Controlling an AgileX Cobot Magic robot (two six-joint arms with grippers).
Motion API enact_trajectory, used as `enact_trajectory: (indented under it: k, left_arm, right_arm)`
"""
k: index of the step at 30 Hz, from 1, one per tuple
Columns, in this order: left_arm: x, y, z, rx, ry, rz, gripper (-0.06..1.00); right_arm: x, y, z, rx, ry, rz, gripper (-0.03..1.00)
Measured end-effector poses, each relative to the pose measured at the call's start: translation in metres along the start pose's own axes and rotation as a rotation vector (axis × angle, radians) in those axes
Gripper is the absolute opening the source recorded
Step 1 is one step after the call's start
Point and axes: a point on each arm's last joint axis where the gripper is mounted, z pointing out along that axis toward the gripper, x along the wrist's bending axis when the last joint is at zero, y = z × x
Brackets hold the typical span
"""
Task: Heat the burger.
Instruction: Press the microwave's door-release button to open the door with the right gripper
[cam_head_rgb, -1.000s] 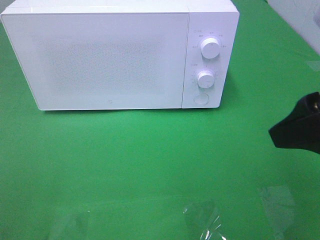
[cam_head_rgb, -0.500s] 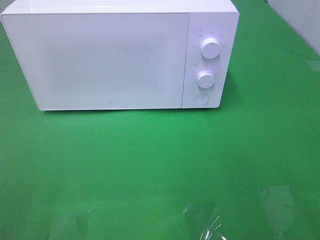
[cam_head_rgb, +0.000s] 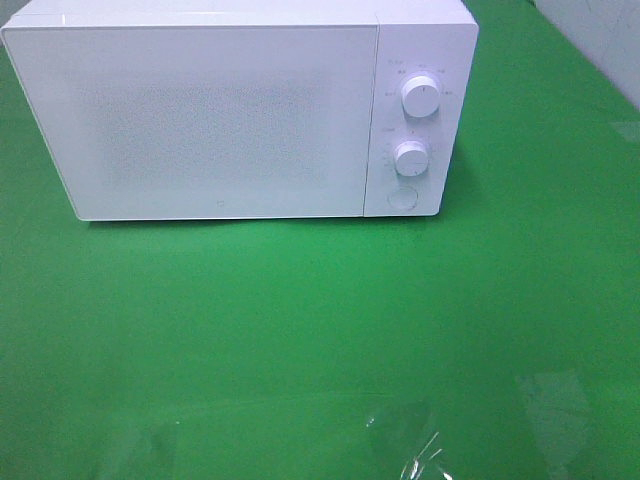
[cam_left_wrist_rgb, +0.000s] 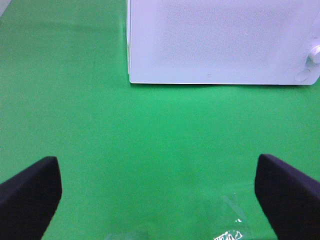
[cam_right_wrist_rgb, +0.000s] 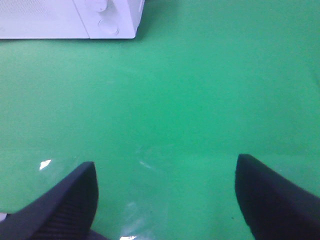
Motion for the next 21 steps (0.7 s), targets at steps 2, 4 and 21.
enact_trajectory:
  k: [2, 4, 21]
  left_arm:
    - [0.0, 0.0, 0.0, 0.0, 0.0, 0.0, 0.96]
    - [0.0, 0.0, 0.0, 0.0, 0.0, 0.0, 0.96]
    - [0.0, 0.0, 0.0, 0.0, 0.0, 0.0, 0.96]
  right_arm:
    - [-0.002, -0.009, -0.007, -0.051, -0.027, 0.022, 0.73]
    - [-0.003, -0.015, -0.009, -0.075, -0.037, 0.031, 0.73]
    - [-0.005, -0.033, -0.026, -0.204, -0.045, 0.045, 0.73]
